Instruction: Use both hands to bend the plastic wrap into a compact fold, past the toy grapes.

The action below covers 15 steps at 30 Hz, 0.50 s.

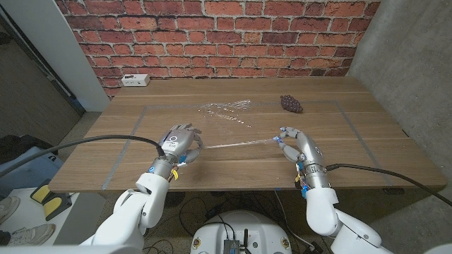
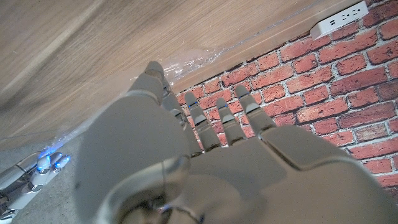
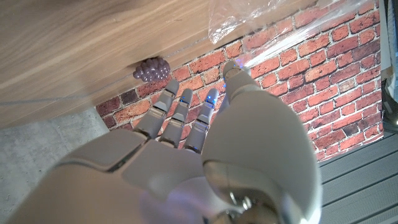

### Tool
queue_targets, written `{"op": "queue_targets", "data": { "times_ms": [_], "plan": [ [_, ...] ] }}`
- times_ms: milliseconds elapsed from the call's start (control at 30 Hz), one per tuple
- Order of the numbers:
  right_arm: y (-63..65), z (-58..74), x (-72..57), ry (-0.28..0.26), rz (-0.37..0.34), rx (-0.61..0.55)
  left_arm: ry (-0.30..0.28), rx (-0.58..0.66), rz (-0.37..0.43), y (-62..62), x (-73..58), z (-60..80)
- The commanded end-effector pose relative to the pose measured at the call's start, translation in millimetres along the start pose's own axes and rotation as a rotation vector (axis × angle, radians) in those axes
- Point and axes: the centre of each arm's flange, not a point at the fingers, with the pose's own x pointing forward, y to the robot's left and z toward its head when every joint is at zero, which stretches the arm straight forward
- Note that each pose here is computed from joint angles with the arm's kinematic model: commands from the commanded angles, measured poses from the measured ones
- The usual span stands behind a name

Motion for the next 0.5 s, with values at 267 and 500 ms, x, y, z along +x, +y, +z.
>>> {"op": "queue_targets", "data": {
  "times_ms": [267,500],
  "plan": [
    [-21.2,1.9,-21.2,-0.006,-0.112,-0.006,-0.075,-0.074,0.026,24.6,-10.4,10.6],
    [-26.2,3.7,-31.6,-0.008,-0.149,-0.004,-0.098,-0.093,0.042,30.1,-17.3,14.4]
  ]
}}
